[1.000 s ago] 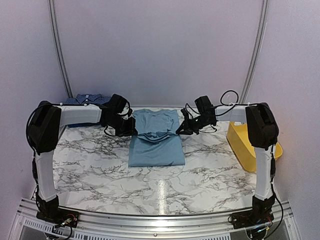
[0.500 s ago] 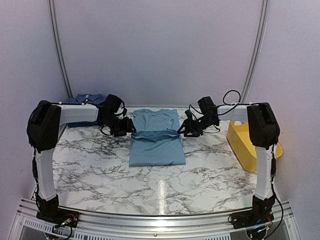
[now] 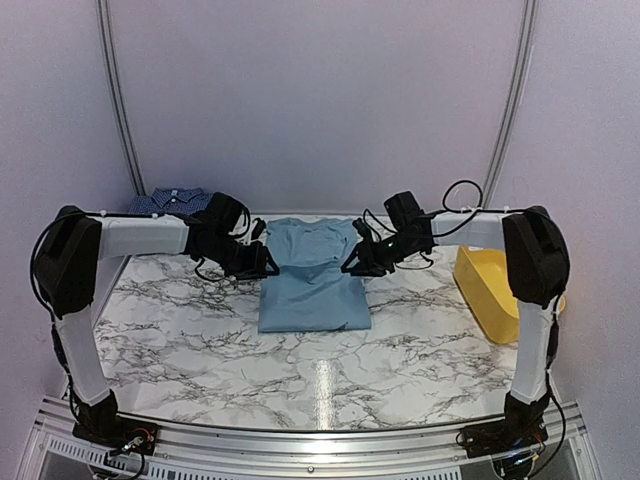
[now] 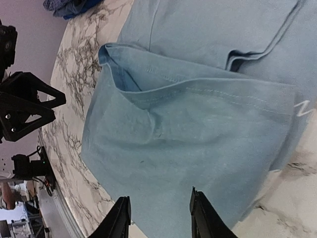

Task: Fold and stack the mixed laundry pile
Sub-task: Adjust the 2/3-rectangle-folded T-shirt at the center of the board, then smooth out the 2/3-rectangle-folded T-shirt at the center of the board.

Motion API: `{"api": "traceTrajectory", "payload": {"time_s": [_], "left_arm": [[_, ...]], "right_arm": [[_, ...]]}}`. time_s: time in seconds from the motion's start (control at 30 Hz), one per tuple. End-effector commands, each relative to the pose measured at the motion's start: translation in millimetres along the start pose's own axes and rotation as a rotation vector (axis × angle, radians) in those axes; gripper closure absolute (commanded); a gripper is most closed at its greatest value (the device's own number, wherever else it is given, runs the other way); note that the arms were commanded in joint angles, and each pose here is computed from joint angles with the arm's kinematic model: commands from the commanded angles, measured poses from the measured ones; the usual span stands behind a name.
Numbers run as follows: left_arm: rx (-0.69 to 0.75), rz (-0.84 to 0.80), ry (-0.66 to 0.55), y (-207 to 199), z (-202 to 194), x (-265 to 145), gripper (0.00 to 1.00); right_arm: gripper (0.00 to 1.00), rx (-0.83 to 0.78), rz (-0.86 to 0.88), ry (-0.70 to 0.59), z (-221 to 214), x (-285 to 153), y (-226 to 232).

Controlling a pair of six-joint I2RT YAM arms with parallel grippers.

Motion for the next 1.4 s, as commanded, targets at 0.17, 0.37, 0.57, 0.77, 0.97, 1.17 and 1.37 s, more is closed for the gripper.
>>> {"api": "traceTrajectory", "payload": {"time_s": [0.17,0.37,0.57,0.77,0.97,1.17,1.37], "left_arm": [[-0.021,-0.077,0.001,4,28,56,0.64],[-0.097,-0.055,-0.031,35,61,84,0.65],[-0.142,-0.045,-0.077,52,84,81,0.62],[-0.082,-0.094,-0.124,26,88,29,0.49],[-0.059,-0.244,-0.016,-20,39,25,0.48],[-0.1,-0.471,0.083,-74,-22,36,0.45],[-0.174,-0.407,0.147,-50,-69,62,0.46]], "right_arm": [[0.67,0.015,0.112,-0.025,32,46,-21],[0.69,0.089,0.063,-0.061,47,38,-69],[0.69,0.105,0.041,-0.053,48,22,-82],[0.63,0.022,0.123,-0.091,55,-4,-39],[0.61,0.002,0.268,-0.04,30,8,17],[0.61,0.067,0.435,0.05,-22,35,59],[0.62,0.18,0.371,0.138,-85,55,20]]}}
Point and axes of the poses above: each gripper's point midway between its finger pads, its own x axis out along the fingers, its own y axis along the line the jaws close on, z = x × y, the point moved 5 cm from there along -x, back along the fingers, and after that the axes turned 4 degrees about -x, right-handed, at the moved point
